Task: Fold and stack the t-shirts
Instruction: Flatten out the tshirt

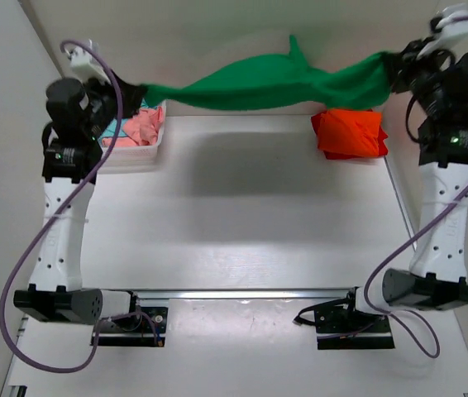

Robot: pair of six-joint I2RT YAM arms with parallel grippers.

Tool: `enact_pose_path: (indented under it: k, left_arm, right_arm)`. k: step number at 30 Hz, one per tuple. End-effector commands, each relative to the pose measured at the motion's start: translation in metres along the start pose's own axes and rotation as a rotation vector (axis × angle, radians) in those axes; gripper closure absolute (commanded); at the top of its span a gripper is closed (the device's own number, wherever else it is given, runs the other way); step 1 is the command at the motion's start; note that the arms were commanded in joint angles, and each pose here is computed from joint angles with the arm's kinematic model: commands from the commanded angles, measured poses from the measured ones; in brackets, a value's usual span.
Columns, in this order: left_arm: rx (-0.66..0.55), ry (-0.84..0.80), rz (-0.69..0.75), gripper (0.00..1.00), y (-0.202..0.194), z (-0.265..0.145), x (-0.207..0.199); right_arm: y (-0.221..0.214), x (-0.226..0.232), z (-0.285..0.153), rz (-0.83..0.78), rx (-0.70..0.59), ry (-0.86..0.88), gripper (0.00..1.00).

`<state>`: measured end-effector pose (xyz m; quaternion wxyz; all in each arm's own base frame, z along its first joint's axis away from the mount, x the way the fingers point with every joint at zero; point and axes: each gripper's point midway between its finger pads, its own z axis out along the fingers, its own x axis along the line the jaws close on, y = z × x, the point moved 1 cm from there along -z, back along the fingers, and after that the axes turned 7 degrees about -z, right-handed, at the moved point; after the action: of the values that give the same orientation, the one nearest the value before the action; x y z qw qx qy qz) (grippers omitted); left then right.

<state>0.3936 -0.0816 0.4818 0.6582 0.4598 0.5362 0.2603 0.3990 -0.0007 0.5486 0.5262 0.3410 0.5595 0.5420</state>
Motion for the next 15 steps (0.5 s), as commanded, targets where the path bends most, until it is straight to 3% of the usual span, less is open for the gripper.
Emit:
enact_pose_path:
  k: [1,3,7,12,15]
  left_arm:
    - [0.210,0.140,-0.046,1.00,-0.101,0.013,0.062]
    - [0.293,0.168,-0.066,1.00,-0.144,0.005,0.080]
    - [0.541,0.244,-0.135,1.00,-0.259,-0.030,0.114]
    - [0.735,0.349,-0.183,1.00,-0.339,-0.080,0.140]
    - [0.808,0.400,-0.190,1.00,-0.363,-0.099,0.152]
  right_arm:
    - [-0.078,0.042,0.011,0.020,0.146,0.111,1.00]
    - [-0.113,0.066,-0.006,0.044,0.223,0.146,1.00]
    - [-0.230,0.127,-0.065,0.187,0.471,0.182,1.00]
    - [-0.292,0.178,-0.140,0.384,0.628,0.154,1.00]
    - [-0.307,0.194,-0.172,0.415,0.695,0.140,1.00]
